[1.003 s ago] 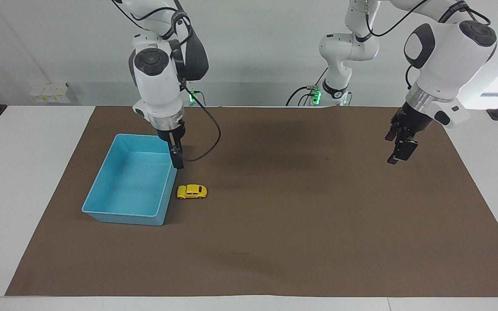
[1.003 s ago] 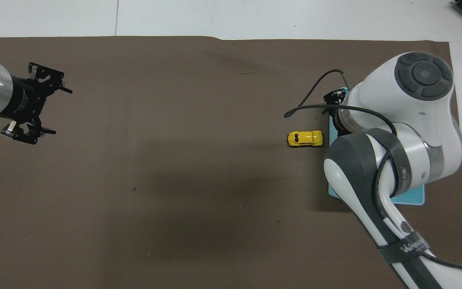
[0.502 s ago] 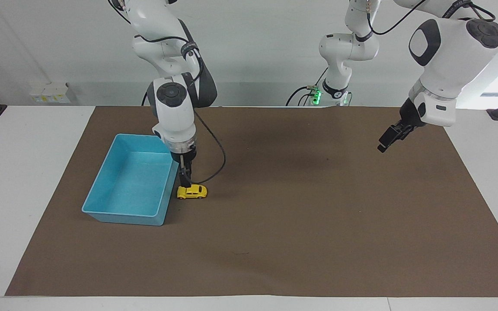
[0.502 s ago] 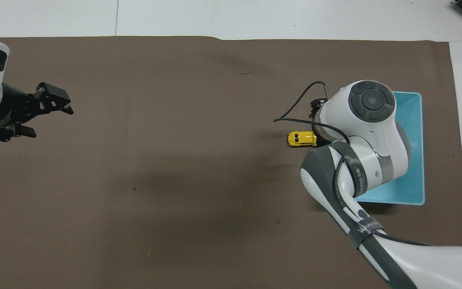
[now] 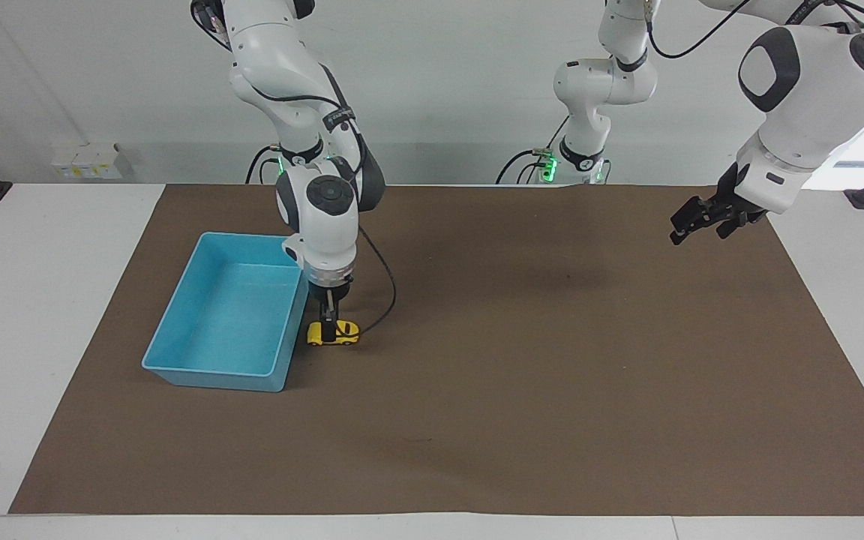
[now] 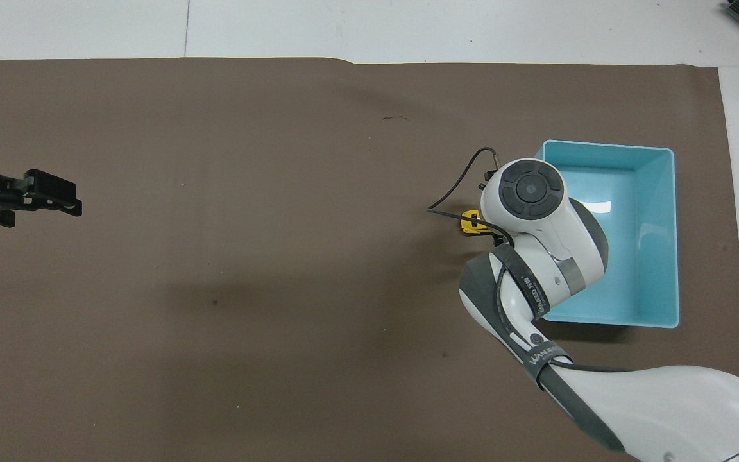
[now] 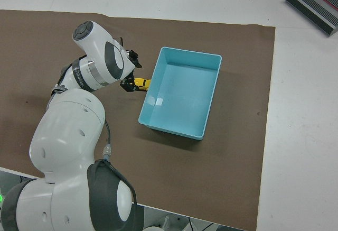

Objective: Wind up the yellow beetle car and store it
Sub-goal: 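Lower the right gripper onto the yellow car and grasp it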

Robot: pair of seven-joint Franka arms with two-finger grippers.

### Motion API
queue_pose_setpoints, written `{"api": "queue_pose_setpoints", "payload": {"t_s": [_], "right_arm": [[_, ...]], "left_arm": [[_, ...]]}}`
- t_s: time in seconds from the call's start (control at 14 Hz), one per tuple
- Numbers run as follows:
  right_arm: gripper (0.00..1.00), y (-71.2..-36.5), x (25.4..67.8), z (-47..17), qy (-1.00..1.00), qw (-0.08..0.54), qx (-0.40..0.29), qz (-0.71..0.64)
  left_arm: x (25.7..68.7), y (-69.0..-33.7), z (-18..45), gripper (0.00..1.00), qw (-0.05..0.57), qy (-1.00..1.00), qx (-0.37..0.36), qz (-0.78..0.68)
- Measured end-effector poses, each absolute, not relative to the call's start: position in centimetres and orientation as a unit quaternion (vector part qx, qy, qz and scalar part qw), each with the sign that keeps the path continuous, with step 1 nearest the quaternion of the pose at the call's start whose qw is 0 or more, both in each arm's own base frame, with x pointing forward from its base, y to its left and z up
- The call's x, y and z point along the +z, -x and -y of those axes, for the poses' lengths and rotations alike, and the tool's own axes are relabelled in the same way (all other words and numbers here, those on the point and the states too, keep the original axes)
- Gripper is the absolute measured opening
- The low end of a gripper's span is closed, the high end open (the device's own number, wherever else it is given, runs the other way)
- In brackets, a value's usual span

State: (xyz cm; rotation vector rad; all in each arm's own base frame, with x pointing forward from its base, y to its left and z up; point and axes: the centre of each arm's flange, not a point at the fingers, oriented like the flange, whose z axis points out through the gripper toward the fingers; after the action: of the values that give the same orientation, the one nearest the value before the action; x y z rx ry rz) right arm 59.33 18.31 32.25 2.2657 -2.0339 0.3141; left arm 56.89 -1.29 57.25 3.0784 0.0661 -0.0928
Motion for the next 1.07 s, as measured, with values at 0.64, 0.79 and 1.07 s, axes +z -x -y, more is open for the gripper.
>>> {"api": "queue_pose_setpoints", "payload": {"t_s": [0.64, 0.79, 1.07], "right_arm": [[0.65, -58.6, 29.1, -18.9, -0.749, 0.051, 0.109, 0.651], [0.46, -58.6, 29.3, -19.0, -0.75, 0.05, 0.111, 0.651], [0.46, -57.7, 29.7, -21.5, -0.761, 0.069, 0.11, 0.636]], "left_arm": [[63.7, -54.9, 2.6, 1.0, 0.025, -0.999, 0.004, 0.049], [64.4, -54.3, 2.7, 1.0, 0.025, -0.998, 0.007, 0.05], [64.3, -54.2, 3.5, 1.0, 0.025, -0.998, 0.004, 0.061]]}}
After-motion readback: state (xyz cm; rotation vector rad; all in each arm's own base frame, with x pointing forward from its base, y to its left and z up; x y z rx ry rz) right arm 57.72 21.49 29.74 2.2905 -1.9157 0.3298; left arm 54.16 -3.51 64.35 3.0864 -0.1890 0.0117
